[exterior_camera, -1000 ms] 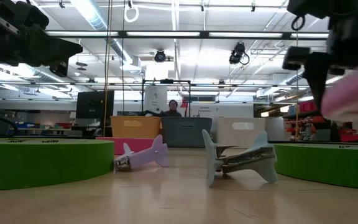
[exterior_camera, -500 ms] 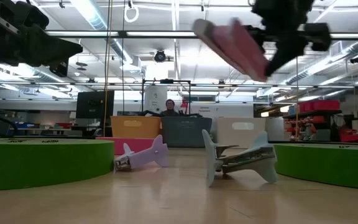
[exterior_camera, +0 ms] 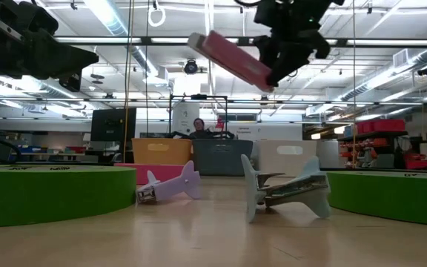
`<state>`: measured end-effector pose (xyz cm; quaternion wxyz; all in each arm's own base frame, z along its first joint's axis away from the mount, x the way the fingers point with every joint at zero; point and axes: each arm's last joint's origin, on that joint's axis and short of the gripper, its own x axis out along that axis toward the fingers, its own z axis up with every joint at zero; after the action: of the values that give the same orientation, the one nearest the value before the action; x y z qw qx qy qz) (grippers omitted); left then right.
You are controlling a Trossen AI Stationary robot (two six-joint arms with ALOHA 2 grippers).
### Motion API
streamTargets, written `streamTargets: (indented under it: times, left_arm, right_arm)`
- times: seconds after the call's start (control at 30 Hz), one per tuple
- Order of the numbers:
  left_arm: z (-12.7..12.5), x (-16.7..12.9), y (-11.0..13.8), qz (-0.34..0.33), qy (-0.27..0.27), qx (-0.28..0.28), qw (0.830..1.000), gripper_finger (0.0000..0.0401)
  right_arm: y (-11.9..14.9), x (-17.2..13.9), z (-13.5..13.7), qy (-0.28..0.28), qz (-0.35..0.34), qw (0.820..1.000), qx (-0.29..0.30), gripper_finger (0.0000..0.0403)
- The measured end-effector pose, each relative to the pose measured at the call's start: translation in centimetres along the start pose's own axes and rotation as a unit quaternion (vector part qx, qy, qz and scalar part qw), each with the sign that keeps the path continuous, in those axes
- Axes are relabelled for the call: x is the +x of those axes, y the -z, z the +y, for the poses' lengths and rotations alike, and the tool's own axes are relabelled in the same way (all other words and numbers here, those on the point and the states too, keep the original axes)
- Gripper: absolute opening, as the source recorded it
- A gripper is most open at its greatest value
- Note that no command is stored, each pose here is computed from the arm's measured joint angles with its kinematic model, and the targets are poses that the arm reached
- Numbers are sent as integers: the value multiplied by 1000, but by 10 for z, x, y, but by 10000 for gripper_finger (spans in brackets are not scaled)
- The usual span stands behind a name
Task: Pick and place Stapler, Stapler remover, tape
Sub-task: Put the pink stapler into the dark blue bin
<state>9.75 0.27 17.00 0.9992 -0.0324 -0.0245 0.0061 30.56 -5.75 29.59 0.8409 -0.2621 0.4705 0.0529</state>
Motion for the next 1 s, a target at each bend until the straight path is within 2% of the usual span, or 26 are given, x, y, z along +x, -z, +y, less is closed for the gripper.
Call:
streamTargets:
  times: [0.2, 0.47, 0.7, 0.9, 1.0]
  left_arm:
    - [0, 0, 0, 0, 0, 0, 1000, 10]
    - [0, 0, 0, 0, 0, 0, 1000, 10]
    - [0, 0, 0, 0, 0, 0, 1000, 10]
    - [0, 0, 0, 0, 0, 0, 1000, 10]
    - [0, 0, 0, 0, 0, 0, 1000, 10]
  right_arm:
    - [1, 13, -20, 24, 18, 992, 123, 214]
    - [9, 29, -31, 59, 50, 955, 285, 215]
    - [8, 33, -32, 71, 39, 917, 392, 216]
    - [7, 33, -35, 78, 18, 858, 507, 216]
    - [6, 33, -35, 79, 13, 840, 537, 216]
